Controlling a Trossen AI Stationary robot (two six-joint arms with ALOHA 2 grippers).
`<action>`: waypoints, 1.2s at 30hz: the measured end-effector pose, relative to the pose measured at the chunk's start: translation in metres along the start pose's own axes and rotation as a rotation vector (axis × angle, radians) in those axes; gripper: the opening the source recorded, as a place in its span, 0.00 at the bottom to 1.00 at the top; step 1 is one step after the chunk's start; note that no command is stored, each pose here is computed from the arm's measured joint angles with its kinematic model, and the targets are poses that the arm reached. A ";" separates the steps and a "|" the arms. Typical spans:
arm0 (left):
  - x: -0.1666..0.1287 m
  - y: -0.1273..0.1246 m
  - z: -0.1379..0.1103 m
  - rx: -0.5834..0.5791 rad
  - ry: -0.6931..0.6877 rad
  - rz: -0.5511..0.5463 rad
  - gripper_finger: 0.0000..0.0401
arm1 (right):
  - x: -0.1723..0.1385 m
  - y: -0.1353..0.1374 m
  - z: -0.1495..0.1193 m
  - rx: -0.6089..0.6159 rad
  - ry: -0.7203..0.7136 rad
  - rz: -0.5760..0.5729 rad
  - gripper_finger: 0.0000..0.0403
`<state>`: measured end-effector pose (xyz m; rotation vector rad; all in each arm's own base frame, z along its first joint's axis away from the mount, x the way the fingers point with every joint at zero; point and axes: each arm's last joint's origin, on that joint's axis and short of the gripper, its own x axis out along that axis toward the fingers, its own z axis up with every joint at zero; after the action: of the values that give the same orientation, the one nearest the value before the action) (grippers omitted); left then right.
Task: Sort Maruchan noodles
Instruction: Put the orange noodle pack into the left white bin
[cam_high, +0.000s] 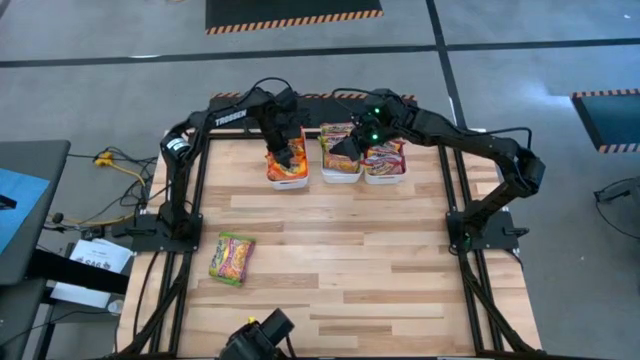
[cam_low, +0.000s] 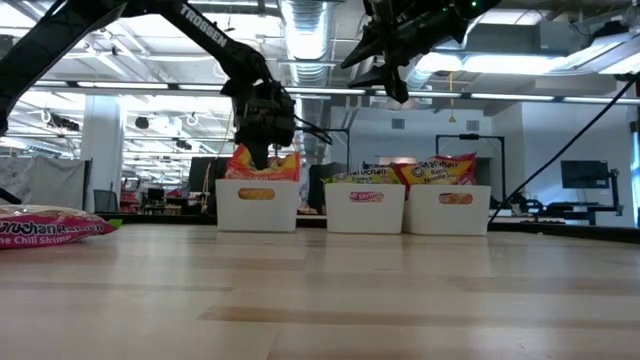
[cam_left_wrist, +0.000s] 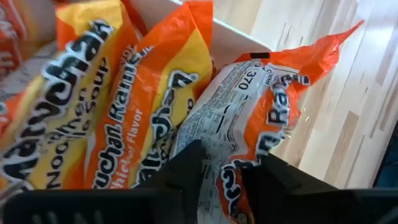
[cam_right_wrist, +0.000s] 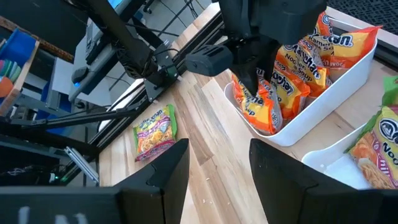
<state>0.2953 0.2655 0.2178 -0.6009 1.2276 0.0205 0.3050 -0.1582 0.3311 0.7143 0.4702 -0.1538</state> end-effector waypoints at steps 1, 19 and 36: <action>0.000 -0.001 0.000 -0.006 0.006 -0.002 0.26 | 0.000 0.000 0.000 0.000 0.000 0.000 0.48; -0.055 -0.026 0.005 -0.056 0.088 0.088 0.36 | -0.001 -0.005 -0.005 -0.023 0.051 -0.034 0.48; -0.067 -0.022 -0.006 -0.223 0.192 0.269 0.28 | -0.001 -0.007 -0.014 -0.022 0.131 -0.065 0.48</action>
<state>0.2732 0.2638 0.2848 -0.6371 1.4990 0.3360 0.2970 -0.1543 0.3185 0.6904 0.6195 -0.1628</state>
